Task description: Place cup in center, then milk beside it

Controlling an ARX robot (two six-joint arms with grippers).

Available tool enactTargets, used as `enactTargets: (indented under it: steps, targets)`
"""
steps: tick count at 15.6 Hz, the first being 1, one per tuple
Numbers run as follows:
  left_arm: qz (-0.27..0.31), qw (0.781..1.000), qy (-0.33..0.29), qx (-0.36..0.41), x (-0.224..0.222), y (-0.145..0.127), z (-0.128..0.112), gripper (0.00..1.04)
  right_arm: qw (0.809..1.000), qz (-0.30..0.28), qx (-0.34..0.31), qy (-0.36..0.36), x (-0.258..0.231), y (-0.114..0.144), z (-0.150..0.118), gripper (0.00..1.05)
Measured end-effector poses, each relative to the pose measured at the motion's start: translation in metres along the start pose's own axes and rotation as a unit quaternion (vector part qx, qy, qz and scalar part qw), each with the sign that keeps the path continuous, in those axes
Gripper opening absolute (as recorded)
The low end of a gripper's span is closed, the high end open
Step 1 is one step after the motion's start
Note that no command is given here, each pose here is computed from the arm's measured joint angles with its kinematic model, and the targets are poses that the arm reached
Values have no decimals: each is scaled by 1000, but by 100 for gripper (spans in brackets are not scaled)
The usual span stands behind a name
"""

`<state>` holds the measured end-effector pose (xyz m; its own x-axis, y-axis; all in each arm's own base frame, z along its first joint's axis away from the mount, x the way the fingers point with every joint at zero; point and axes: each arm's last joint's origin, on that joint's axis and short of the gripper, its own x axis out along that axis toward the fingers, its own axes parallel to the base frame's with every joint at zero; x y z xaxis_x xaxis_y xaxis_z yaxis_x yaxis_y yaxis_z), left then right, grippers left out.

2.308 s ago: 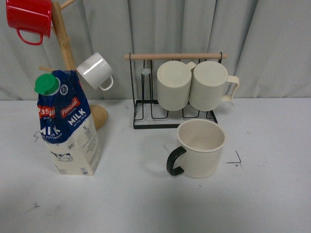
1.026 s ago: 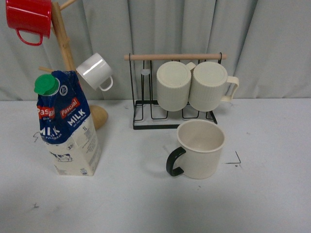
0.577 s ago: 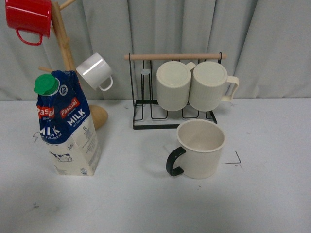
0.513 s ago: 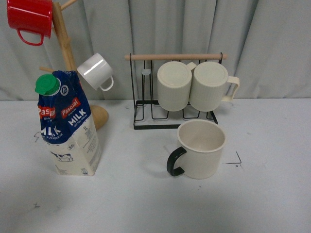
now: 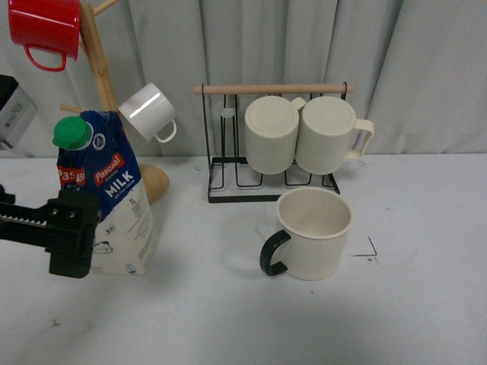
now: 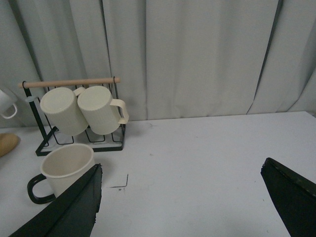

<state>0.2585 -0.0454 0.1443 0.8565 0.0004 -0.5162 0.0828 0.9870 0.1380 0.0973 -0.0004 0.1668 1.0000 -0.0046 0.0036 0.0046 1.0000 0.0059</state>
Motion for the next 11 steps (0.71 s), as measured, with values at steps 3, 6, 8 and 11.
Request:
enactTargets:
  steps: [3, 6, 8, 11]
  targets:
    - [4, 1000, -6, -2, 20, -6, 10, 98, 1000, 0, 0, 0, 0, 0, 0, 98]
    - [13, 1000, -18, -15, 35, -11, 20, 98, 1000, 0, 0, 0, 0, 0, 0, 98]
    - [27, 999, -31, -29, 39, -11, 23, 97, 1000, 0, 0, 0, 0, 0, 0, 98]
    - [35, 997, -39, -65, 45, -12, 23, 63, 1000, 0, 0, 0, 0, 0, 0, 98]
